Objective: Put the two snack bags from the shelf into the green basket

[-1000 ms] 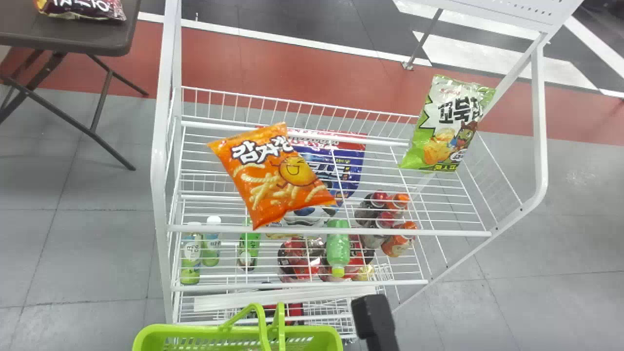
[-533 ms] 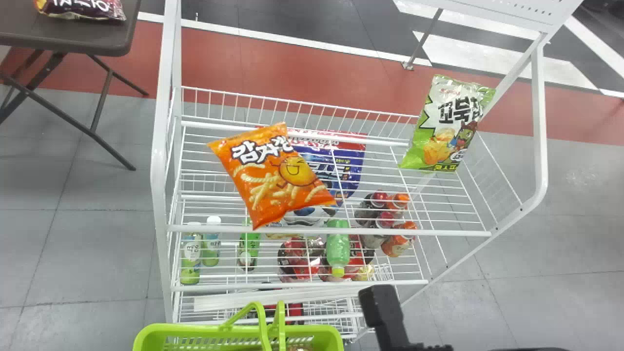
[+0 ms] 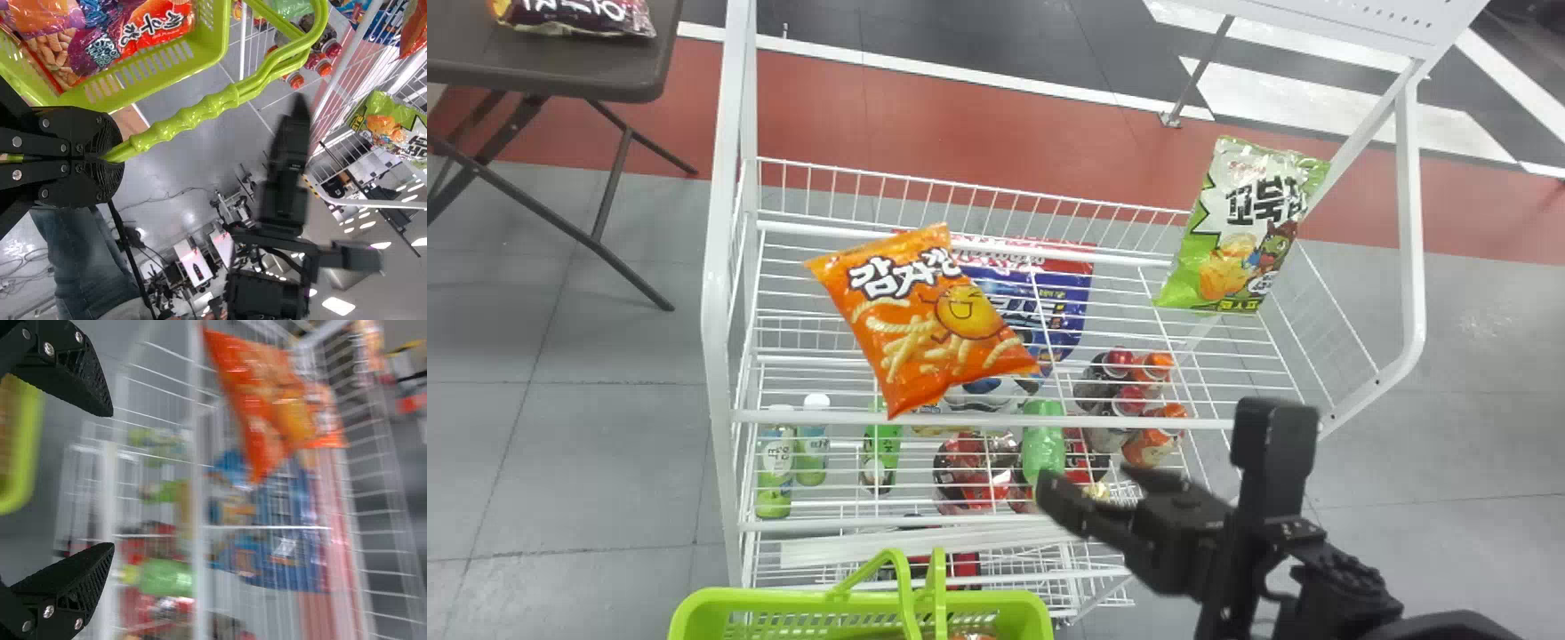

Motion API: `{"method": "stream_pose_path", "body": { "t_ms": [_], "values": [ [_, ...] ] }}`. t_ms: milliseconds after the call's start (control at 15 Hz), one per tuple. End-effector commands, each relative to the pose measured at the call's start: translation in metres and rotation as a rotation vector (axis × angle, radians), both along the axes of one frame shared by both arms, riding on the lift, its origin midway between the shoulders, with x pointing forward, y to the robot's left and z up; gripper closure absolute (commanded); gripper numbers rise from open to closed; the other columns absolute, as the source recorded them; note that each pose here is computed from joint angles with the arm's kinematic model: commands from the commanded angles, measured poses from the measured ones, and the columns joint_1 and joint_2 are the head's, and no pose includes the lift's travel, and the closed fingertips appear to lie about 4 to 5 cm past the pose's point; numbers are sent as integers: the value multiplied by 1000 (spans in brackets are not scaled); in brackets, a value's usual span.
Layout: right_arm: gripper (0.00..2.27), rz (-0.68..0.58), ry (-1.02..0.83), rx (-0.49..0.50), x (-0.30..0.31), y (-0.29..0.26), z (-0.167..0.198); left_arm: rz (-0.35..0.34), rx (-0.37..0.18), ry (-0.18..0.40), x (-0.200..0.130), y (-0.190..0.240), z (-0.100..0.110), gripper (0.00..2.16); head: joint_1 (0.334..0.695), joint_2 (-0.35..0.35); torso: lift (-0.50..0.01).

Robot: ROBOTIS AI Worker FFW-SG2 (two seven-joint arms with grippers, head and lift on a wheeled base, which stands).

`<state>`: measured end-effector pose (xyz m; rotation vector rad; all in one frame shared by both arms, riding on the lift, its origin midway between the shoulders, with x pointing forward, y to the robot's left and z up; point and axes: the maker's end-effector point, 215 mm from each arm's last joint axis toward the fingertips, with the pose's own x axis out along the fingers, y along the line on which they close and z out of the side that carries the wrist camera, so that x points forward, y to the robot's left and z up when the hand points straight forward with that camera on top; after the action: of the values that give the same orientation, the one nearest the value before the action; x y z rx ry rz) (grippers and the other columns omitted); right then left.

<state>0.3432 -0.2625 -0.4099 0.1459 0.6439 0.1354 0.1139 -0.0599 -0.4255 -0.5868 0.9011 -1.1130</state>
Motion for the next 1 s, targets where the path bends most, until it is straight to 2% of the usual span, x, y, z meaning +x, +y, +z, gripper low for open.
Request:
{"method": "stream_pose_path", "body": {
  "t_ms": [0, 200, 533, 667, 933],
  "values": [
    [107, -16, -230, -18, 30, 3, 40, 0, 1, 2, -1, 0, 0, 1659, 695, -350, -11],
    [107, -19, -523, -37, 42, 25, 92, -1, 0, 5, -2, 0, -1, 1659, 695, -350, -11],
    [110, -91, -611, -16, 26, 28, 103, 1, 1, 2, -2, 1, -1, 1659, 695, -350, -11],
    [110, -117, -628, -56, 20, 25, 106, 1, 6, 3, -2, 1, -3, 1659, 695, -350, -11],
    [110, -118, -640, -72, 15, 25, 107, -1, 3, 0, -2, 3, -3, 1659, 695, -350, -11]
  ]
}}
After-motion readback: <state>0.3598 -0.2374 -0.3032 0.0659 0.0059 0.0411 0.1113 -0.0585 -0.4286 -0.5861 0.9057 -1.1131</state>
